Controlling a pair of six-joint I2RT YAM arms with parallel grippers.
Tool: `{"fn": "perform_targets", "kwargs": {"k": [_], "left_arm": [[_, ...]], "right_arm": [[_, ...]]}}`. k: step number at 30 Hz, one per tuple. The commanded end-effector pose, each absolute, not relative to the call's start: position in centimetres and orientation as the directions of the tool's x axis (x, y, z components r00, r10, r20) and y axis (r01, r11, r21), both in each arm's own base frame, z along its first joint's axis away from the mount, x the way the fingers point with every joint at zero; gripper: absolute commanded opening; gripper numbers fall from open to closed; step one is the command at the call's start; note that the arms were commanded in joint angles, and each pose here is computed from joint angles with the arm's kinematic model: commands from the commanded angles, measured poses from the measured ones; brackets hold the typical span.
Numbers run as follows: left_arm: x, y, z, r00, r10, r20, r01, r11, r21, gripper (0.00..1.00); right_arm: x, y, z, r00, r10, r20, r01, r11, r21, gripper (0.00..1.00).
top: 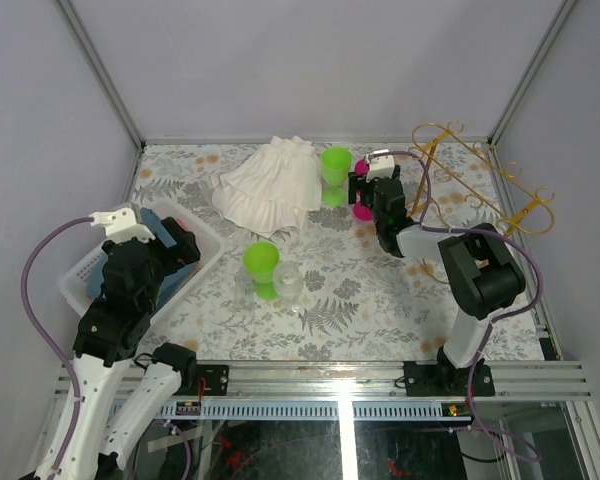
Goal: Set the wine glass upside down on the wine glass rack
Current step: Move the wine glass to the center of the board.
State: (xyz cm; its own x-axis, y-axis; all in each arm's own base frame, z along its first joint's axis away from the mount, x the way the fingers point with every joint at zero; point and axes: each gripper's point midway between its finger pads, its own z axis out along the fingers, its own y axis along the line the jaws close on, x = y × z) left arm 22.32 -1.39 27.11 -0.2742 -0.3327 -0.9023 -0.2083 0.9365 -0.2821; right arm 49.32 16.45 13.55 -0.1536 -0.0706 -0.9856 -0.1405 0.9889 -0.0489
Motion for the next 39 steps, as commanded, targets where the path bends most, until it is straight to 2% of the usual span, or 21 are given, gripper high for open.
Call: {"fn": "perform_targets", "kwargs": {"k": [1,8,13,19,27,32,39], "left_arm": [[22.4,-0.7,28.3,-0.205,-0.362,-0.909,-0.232,0.921,-0.314,1.0],[22.1,-0.3,28.7,-0.154,-0.419,-0.895,-0.262,0.891,-0.372,1.0],[22.0,-0.5,29.3,-0.158,-0.399,-0.903,-0.232,0.904,-0.359,1.0],[22.2,-1.1,28.8,-0.194,-0.388,-0.901,-0.216,0.913,-0.347,1.0],[22.4,-1.3,28.1,-0.227,-0.374,-0.899,-0.21,0.92,-0.329,1.0],[22.3,-1.4,27.9,-0.227,-0.373,-0.9,-0.207,0.921,-0.33,1.0],[22.6,-1.5,28.0,-0.226,-0.367,-0.902,-0.2,0.924,-0.326,1.0]], "right_arm": [[47.8,18.5,17.5,-0.017,-0.057,-0.998,-0.175,0.983,-0.053,0.63],[44.8,20.9,16.5,-0.018,-0.059,-0.998,-0.289,0.956,-0.052,0.63],[43.5,21.4,15.5,-0.03,-0.06,-0.998,-0.342,0.939,-0.047,0.63],[43.5,20.7,14.5,-0.055,-0.072,-0.996,-0.308,0.95,-0.052,0.65],[44.3,23.0,12.1,-0.157,-0.101,-0.982,-0.389,0.921,-0.033,0.65],[44.8,23.0,12.9,-0.144,-0.088,-0.986,-0.375,0.927,-0.028,0.65],[43.4,24.2,14.3,-0.119,-0.079,-0.99,-0.457,0.889,-0.016,0.66]]}}
